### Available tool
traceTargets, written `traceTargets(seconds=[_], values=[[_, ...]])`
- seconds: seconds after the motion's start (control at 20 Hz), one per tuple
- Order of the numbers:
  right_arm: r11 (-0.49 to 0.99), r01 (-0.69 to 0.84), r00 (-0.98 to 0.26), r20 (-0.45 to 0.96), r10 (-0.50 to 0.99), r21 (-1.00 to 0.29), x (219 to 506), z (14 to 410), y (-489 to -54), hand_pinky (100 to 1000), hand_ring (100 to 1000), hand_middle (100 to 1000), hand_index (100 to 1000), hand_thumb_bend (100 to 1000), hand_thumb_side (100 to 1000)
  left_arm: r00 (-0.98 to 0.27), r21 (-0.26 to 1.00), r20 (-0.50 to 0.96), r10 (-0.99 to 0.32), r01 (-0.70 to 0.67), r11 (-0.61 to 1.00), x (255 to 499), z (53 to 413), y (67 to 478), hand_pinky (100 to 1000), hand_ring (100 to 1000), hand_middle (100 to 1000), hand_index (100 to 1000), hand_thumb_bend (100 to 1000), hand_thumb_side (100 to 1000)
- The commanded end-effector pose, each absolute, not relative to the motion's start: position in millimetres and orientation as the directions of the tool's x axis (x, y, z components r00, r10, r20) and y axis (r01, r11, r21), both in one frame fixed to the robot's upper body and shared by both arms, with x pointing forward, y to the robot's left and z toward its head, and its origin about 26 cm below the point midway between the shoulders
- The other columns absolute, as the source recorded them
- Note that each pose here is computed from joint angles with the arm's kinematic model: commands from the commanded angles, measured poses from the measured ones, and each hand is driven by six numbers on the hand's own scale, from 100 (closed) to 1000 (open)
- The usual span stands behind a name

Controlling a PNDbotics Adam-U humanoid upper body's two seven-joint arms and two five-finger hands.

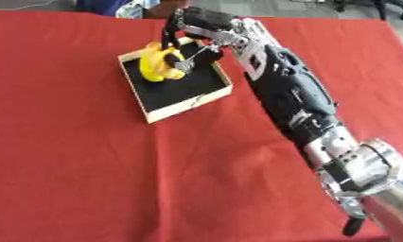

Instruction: Pick up objects on the table and place them in the box.

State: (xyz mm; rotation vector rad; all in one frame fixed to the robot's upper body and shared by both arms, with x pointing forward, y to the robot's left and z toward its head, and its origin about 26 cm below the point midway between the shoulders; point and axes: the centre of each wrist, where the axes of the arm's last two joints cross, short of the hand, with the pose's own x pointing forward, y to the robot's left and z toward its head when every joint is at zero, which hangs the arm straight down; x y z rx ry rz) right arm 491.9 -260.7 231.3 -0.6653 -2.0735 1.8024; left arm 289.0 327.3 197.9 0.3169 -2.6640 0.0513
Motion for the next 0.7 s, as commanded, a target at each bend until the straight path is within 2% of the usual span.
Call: traceTargets(seconds=[0.05,0.2,0.25,0.35,0.45,0.7], values=[[0.079,0.18,-0.822,-0.106,0.559,-0.98,493,238,-267,792,662,480,576,100,215,-0.883,0.029,0.417,-0.216,-0.225,0.974,287,207,326,902,741,817,876,194,761],[0.085,0.197,-0.812,-0.114,0.572,-0.977,492,237,-266,840,765,647,762,100,227,-0.882,0.029,0.42,-0.215,-0.223,0.974,287,206,326,903,740,817,876,194,762],[0.089,0.209,-0.813,-0.122,0.569,-0.974,492,239,-265,851,783,670,793,100,208,-0.882,0.03,0.421,-0.214,-0.222,0.975,287,206,326,903,740,817,876,194,763],[0.1,0.24,-0.824,-0.149,0.546,-0.966,489,246,-263,895,856,745,859,100,113,-0.881,0.031,0.422,-0.213,-0.221,0.975,287,206,326,903,740,817,876,194,763],[0.091,0.276,-0.831,-0.19,0.523,-0.957,484,255,-262,945,922,805,923,100,113,-0.88,0.031,0.424,-0.213,-0.221,0.975,287,206,326,903,739,817,877,195,764],[0.041,0.327,-0.81,-0.258,0.527,-0.944,475,271,-265,971,960,837,942,100,180,-0.88,0.032,0.426,-0.21,-0.218,0.975,287,206,325,903,738,816,877,195,763]])
